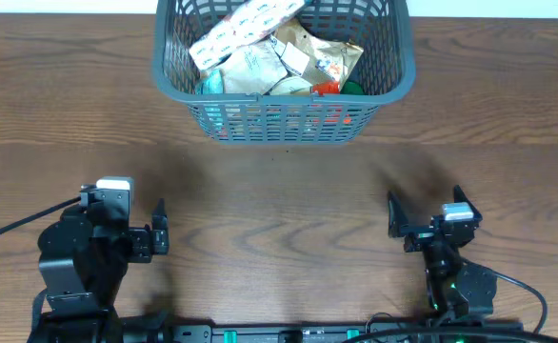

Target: Pack container

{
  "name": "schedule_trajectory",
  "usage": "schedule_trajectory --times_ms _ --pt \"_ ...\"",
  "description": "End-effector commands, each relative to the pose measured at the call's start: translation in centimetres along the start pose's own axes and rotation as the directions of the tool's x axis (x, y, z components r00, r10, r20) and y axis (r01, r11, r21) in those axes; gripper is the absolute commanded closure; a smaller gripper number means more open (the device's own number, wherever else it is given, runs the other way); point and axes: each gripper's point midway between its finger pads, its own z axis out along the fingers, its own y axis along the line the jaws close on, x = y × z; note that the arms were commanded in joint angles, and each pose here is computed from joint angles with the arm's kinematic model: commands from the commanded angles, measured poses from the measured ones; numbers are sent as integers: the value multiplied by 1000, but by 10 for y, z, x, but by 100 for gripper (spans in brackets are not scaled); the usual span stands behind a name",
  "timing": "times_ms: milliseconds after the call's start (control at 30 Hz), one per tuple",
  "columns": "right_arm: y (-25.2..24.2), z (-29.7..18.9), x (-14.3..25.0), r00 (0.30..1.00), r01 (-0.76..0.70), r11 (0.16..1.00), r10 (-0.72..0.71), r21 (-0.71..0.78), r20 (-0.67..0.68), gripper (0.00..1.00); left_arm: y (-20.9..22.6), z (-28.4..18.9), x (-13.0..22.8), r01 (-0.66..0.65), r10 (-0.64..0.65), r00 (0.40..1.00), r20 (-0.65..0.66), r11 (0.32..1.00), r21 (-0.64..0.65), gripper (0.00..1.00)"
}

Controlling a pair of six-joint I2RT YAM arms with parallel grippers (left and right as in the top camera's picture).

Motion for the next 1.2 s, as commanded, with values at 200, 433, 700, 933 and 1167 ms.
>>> schedule_trajectory --times_ms 200,433,700,933,1167 --pt "-2 0 1 999 -47 999 47 15 1 1 -4 0 0 -5 5 1000 3 1000 18 2" --pt "-2 0 1 999 -47 999 47 15 1 1 -4 0 0 -5 5 1000 3 1000 18 1" --pt "-2 0 1 999 -47 999 47 15 1 1 -4 0 0 -5 5 1000 3 1000 18 1" --pt "-2 0 1 999 -47 999 47 15 1 1 -4 0 0 -5 5 1000 3 1000 18 2" --pt "-2 0 1 999 -47 999 47 15 1 1 -11 -21 14 -40 39 999 28 999 35 2"
